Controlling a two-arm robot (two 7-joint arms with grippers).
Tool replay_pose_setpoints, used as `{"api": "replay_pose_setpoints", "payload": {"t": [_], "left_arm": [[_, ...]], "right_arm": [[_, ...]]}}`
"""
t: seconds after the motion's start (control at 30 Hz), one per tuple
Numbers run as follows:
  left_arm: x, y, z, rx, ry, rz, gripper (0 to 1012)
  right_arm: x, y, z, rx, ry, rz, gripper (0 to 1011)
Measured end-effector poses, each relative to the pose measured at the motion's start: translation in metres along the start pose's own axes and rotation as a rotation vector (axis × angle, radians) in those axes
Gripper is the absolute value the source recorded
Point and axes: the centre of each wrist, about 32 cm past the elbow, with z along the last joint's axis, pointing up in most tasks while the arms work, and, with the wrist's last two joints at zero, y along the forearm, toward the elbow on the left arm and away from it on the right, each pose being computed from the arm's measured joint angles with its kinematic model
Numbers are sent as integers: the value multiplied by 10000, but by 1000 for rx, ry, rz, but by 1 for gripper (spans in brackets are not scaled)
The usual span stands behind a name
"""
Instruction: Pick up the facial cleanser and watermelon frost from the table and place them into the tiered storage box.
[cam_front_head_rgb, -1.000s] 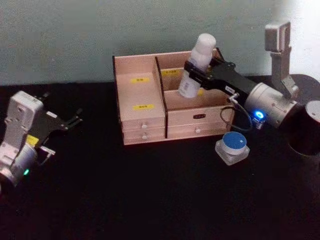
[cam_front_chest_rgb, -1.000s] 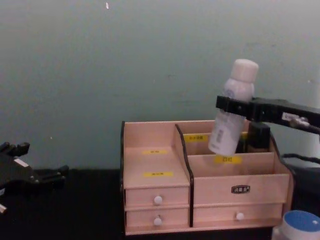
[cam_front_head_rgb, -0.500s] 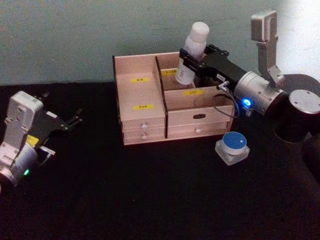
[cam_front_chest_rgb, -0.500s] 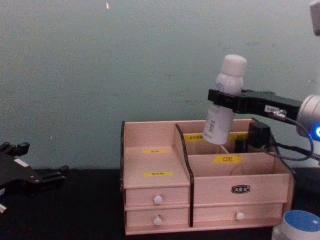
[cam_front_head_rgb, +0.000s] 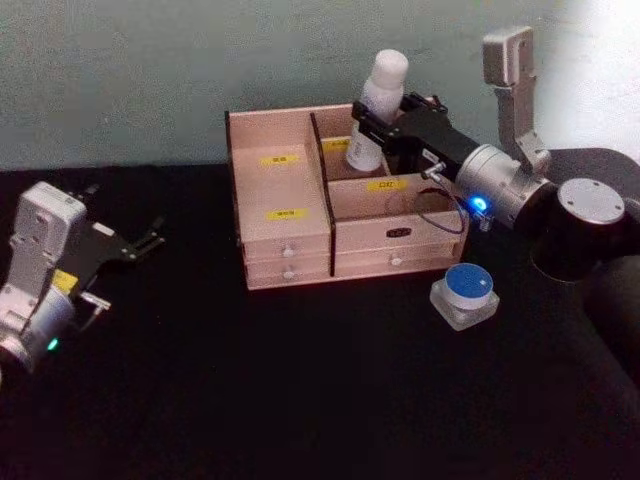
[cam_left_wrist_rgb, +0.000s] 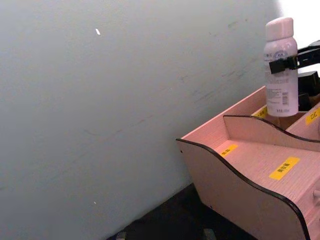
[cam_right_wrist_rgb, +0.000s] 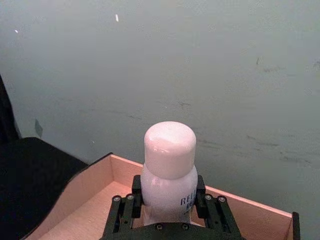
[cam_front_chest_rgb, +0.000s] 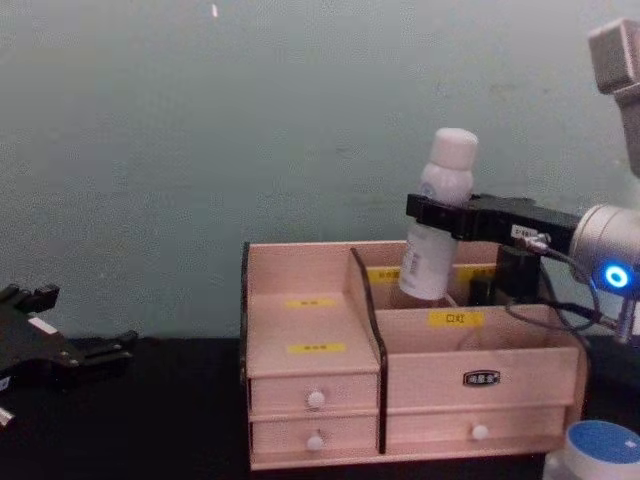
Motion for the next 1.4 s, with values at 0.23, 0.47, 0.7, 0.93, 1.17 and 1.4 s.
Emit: {"api": "replay_pose_setpoints", "payload": {"t": [0.23, 0.47, 0.7, 0.93, 1.17, 1.4], "left_arm": [[0, 0, 0, 0, 0, 0, 1001], [0, 0, 0, 0, 0, 0, 1001], [0, 0, 0, 0, 0, 0, 1001], [0, 0, 0, 0, 0, 0, 1001], [0, 0, 0, 0, 0, 0, 1001], [0, 0, 0, 0, 0, 0, 1001]], "right_arm": [[8, 60, -44, -13, 3, -5, 594], [-1, 102, -77, -21, 6, -2, 594], [0, 135, -128, -45, 3, 1, 594], [1, 161, -174, -71, -1, -1, 594], [3, 172, -215, -92, 0, -1, 594], [0, 174, -222, -100, 2, -5, 594]]}}
